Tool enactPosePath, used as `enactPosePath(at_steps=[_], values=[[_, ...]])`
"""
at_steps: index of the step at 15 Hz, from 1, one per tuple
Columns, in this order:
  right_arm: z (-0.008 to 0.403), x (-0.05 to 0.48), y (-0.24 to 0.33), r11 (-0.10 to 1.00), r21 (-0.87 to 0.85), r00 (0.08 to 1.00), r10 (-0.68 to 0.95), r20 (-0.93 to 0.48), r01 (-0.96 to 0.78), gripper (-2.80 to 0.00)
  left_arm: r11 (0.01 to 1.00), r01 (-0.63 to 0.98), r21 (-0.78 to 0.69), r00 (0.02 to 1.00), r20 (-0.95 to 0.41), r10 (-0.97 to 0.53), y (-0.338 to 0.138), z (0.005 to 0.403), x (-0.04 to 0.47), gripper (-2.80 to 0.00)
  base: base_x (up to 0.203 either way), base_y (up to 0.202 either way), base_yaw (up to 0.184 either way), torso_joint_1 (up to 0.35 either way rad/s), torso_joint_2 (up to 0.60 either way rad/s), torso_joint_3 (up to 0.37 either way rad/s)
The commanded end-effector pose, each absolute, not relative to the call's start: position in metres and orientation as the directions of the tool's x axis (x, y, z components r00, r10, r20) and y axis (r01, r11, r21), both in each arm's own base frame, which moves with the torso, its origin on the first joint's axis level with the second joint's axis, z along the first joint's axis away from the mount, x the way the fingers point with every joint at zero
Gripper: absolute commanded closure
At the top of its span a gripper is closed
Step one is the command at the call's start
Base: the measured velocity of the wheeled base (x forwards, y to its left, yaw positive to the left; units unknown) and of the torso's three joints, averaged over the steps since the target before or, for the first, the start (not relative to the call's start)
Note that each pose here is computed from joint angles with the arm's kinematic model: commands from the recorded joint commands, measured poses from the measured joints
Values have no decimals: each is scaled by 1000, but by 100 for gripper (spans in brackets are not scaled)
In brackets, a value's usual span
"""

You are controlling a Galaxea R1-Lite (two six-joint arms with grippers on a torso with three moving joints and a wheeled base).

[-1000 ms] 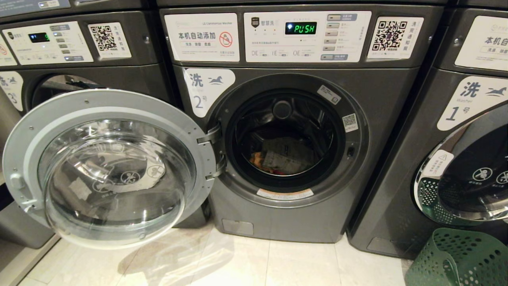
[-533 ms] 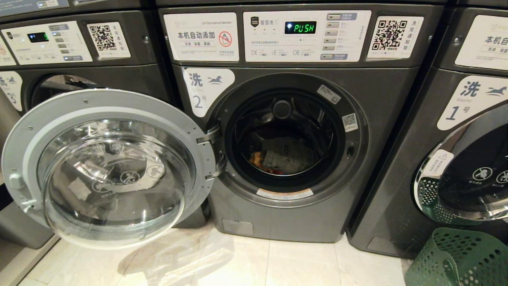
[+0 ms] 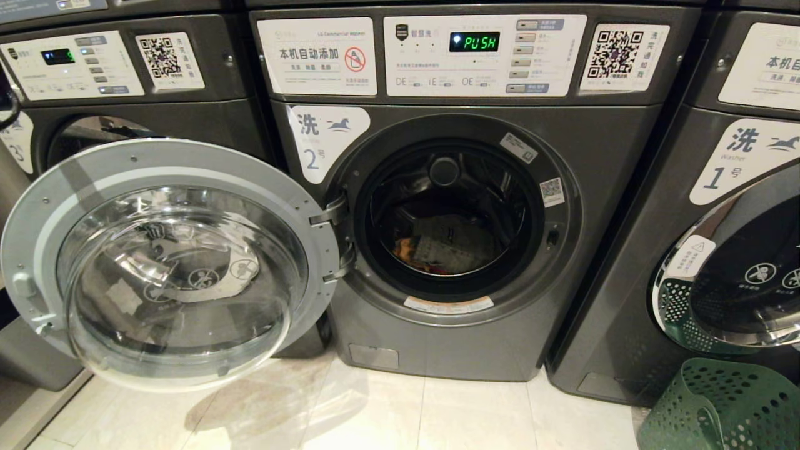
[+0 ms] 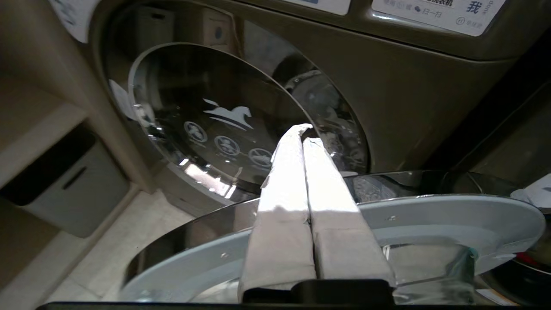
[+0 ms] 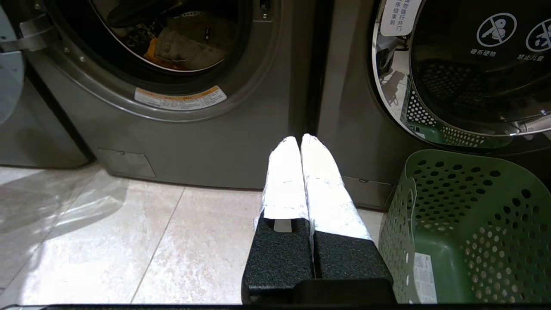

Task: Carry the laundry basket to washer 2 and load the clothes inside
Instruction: Close the washing machine door with the left hand

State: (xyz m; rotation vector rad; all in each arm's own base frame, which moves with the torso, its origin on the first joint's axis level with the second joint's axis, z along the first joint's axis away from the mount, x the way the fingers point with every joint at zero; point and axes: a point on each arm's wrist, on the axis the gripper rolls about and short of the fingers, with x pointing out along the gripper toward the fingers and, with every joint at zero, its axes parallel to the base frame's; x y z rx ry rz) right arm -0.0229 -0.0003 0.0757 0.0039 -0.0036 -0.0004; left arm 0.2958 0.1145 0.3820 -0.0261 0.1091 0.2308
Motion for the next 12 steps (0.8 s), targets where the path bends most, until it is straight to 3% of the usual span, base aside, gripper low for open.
enactPosePath(at_steps=[1,4,12], values=[[76,-23,0,1000,15,1000,-3,3,3,0,979,-177,-100,975,-157,160,126,360,322,0,0,0,0,0,0,0],[76,-23,0,1000,16,1000,-5,3,5,0,983,-116,-141,988,-120,100,139,353,334,0,0,0,0,0,0,0],[76,-23,0,1000,15,1000,-3,3,3,0,977,-124,-176,978,-187,91,148,328,355,0,0,0,0,0,0,0]])
